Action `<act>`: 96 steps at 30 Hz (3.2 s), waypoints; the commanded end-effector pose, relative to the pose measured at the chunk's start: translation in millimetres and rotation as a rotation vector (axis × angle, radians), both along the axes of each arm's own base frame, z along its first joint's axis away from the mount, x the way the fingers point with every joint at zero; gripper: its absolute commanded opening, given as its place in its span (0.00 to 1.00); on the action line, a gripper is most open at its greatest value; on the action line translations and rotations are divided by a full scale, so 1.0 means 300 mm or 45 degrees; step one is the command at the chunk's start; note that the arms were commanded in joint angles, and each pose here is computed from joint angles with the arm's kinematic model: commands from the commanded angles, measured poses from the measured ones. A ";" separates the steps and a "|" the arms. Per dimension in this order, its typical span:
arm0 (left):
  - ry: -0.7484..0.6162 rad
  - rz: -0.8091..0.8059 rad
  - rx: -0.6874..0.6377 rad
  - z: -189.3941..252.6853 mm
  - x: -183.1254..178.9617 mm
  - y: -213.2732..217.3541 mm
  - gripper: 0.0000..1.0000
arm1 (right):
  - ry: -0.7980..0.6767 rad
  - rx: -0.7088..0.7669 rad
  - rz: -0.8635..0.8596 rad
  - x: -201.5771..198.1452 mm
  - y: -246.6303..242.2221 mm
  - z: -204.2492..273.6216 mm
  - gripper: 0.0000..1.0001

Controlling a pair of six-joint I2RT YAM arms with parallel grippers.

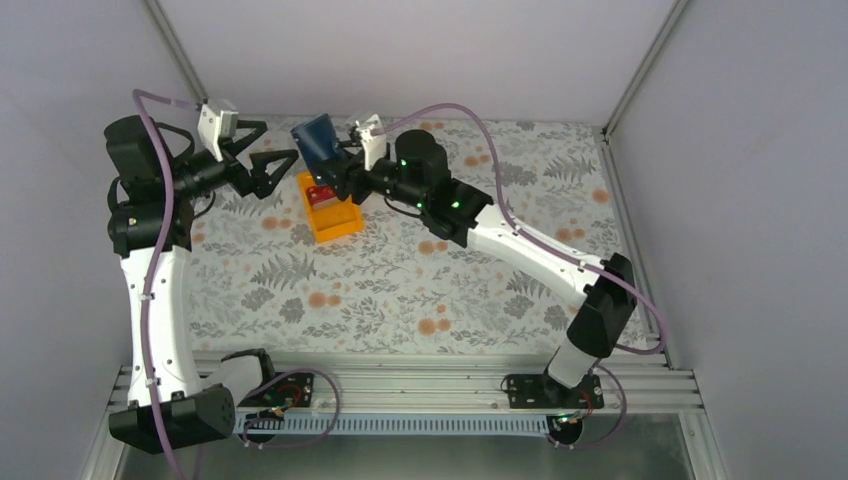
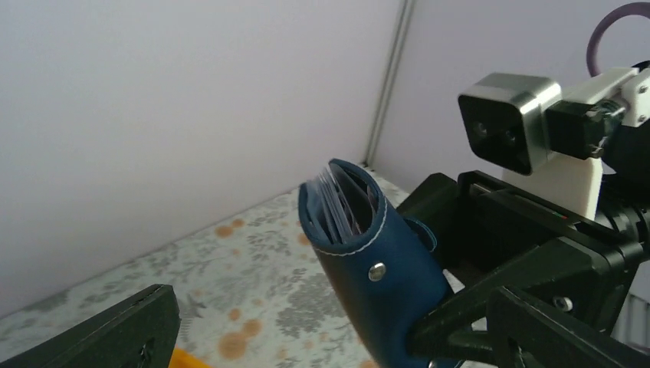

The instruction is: Take the credit cards out of the card holder

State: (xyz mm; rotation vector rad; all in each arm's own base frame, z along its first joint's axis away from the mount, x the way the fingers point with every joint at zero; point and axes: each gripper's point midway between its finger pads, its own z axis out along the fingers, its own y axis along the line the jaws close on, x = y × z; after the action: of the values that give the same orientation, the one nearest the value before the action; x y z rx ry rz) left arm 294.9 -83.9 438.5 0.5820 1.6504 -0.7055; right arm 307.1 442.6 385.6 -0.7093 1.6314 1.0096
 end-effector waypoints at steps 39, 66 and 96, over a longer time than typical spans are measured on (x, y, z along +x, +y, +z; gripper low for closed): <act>0.181 0.200 -0.052 -0.106 0.047 0.033 0.02 | -0.274 -0.200 0.006 -0.171 -0.008 0.085 0.85; 0.240 0.130 -0.117 -0.101 0.006 -0.024 0.02 | -0.138 -0.424 -0.336 0.047 0.113 -0.044 0.29; -0.079 -0.130 0.371 -0.177 -0.182 -0.091 0.02 | -0.104 -0.120 0.406 -0.190 -0.332 -0.001 1.00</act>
State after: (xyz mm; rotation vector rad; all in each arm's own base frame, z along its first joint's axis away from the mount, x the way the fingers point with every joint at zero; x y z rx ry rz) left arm 261.5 -107.0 369.3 0.7830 1.7946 -0.6061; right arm 326.6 314.6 325.4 -0.9001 1.8161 0.9903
